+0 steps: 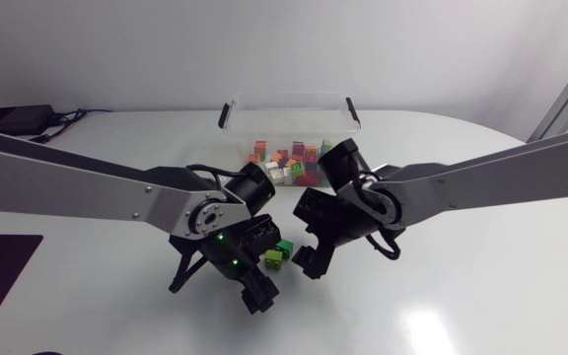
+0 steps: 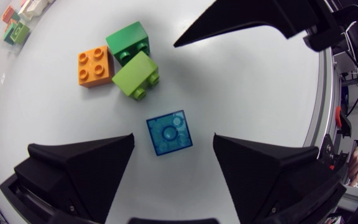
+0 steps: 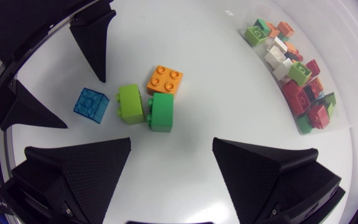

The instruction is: Place the duplo bricks in the container

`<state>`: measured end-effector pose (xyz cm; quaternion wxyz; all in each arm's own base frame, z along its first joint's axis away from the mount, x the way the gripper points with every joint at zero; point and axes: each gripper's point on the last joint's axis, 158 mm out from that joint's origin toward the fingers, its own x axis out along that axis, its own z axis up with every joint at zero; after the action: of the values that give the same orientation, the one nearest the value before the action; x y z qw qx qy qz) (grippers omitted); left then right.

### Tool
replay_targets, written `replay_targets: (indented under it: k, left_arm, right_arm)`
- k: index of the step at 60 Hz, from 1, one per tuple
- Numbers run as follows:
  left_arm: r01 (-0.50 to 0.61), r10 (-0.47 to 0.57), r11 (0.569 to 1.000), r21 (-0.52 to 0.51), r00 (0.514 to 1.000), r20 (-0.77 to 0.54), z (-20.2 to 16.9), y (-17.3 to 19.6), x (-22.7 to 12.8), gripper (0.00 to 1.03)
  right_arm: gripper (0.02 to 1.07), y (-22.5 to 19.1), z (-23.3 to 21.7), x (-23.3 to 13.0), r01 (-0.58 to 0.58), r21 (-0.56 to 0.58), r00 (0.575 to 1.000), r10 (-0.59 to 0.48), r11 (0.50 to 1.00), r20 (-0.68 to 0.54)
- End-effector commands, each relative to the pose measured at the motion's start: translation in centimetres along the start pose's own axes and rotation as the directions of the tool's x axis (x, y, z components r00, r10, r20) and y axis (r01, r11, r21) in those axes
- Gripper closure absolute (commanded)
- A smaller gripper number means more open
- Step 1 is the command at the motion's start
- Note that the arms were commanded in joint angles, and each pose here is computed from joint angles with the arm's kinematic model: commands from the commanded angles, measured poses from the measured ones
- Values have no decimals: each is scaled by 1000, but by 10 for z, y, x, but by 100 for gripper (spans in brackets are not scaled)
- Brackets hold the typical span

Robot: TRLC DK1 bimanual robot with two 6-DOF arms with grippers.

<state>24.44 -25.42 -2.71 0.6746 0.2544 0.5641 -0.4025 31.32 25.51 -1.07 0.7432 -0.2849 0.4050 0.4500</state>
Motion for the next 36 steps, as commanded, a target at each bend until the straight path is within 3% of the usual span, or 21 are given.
replay_targets:
  k: [1, 5, 13, 36]
  left_arm:
    - [11, -13, 1000, -25, 999, -50, -16, -3, 15, 25]
    - [14, -15, 1000, -22, 998, -58, -17, -5, 19, 31]
    - [12, -13, 1000, -24, 999, -48, -15, -4, 24, 58]
    - [-3, -4, 997, -76, 996, -94, -33, 15, 28, 64]
  right_arm:
    - [14, 8, -11, 14, -24, -23, 999, 24, 999, -30]
    - [15, 10, -11, 18, -30, -27, 999, 29, 999, -35]
    - [18, 8, -6, 20, -21, -28, 1000, 21, 999, -17]
    - [22, 4, 7, 23, -13, -29, 1000, 13, 999, 9]
